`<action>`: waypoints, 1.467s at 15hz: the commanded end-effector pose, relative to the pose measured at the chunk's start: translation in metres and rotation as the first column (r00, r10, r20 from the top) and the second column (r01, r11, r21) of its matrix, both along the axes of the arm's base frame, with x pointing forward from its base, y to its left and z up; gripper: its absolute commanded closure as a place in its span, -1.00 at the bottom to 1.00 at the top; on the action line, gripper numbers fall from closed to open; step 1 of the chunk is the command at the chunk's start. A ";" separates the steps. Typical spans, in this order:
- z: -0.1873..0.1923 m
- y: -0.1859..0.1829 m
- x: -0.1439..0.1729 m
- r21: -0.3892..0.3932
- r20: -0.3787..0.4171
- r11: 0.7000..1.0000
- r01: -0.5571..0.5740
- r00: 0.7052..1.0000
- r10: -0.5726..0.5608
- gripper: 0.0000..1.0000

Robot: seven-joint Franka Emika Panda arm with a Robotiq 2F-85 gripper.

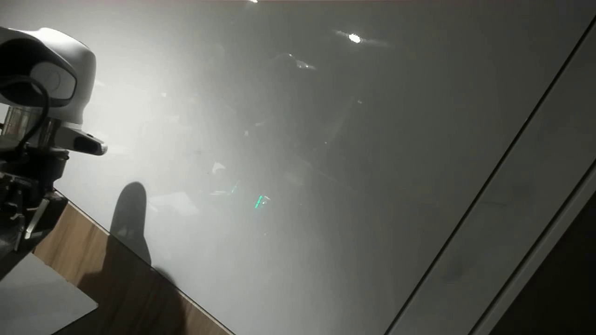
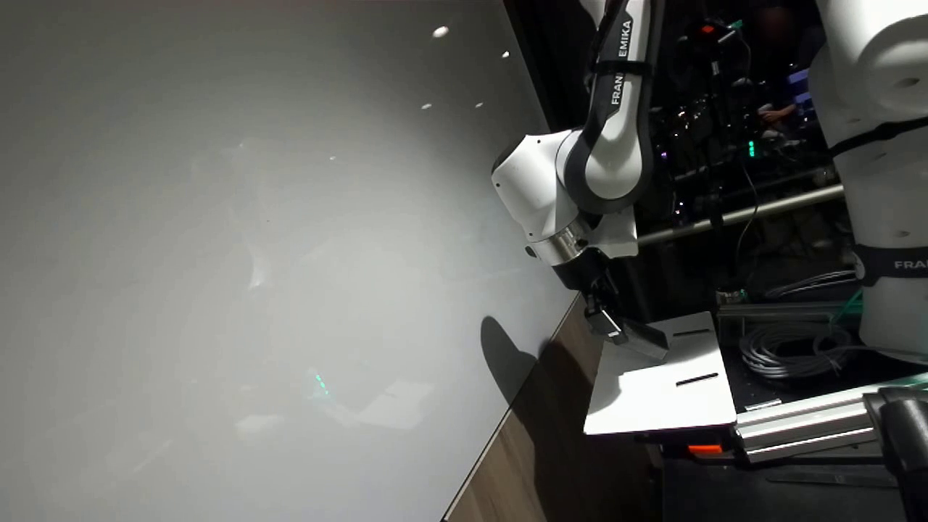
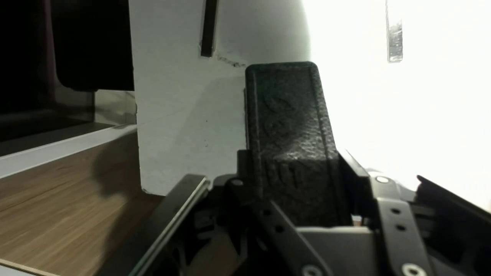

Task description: Erase what was on the whiteboard

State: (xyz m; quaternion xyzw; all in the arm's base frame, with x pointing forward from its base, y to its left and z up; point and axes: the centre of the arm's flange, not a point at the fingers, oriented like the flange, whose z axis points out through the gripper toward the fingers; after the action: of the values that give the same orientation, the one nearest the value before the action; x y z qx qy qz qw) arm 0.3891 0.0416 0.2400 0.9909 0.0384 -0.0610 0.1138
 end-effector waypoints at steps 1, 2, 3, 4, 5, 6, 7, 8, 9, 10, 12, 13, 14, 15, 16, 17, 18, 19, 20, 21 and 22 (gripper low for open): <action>-0.008 -0.008 0.017 -0.002 0.006 1.000 0.021 1.000 -0.021 0.40; -0.009 -0.009 0.020 0.000 0.003 1.000 0.027 1.000 -0.027 0.40; -0.010 -0.010 0.021 0.002 0.000 0.999 0.032 0.999 -0.032 0.40; -0.011 -0.010 0.023 0.004 -0.004 0.999 0.037 0.999 -0.037 0.40; -0.013 -0.010 0.024 0.005 -0.006 0.999 0.039 0.999 -0.039 0.40; -0.014 -0.010 0.024 0.006 -0.010 0.999 0.041 0.999 -0.041 0.40; -0.016 -0.011 0.024 0.006 -0.014 0.999 0.042 0.999 -0.042 0.40; -0.018 -0.011 0.024 0.005 -0.019 0.999 0.043 0.999 -0.043 0.40; -0.019 -0.011 0.025 0.005 -0.022 0.999 0.045 0.999 -0.045 0.40; -0.019 -0.012 0.026 0.005 -0.023 0.999 0.046 0.999 -0.046 0.40; -0.018 -0.012 0.028 0.004 -0.024 0.999 0.050 0.998 -0.050 0.40; -0.019 -0.013 0.029 0.004 -0.025 0.999 0.052 0.998 -0.052 0.40; -0.020 -0.013 0.030 0.003 -0.025 0.999 0.054 0.998 -0.054 0.40; -0.020 -0.014 0.032 0.002 -0.028 0.998 0.057 0.998 -0.057 0.40; -0.021 -0.015 0.033 0.001 -0.030 0.998 0.060 0.998 -0.060 0.40; -0.021 -0.016 0.034 -0.001 -0.032 0.998 0.063 0.998 -0.063 0.40; -0.021 -0.016 0.036 0.000 -0.035 0.998 0.068 0.997 -0.068 0.40; -0.021 -0.017 0.037 0.000 -0.040 0.997 0.072 0.997 -0.072 0.40; -0.022 -0.018 0.039 -0.002 -0.045 0.997 0.078 0.996 -0.078 0.40; -0.025 -0.020 0.040 -0.004 -0.055 0.996 0.085 0.995 -0.085 0.40; -0.025 -0.022 0.041 -0.008 -0.064 0.996 0.091 0.994 -0.092 0.40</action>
State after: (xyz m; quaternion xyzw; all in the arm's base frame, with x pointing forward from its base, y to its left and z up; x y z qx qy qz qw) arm 0.4213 0.0229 0.2255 0.9911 0.0106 -0.0778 0.1079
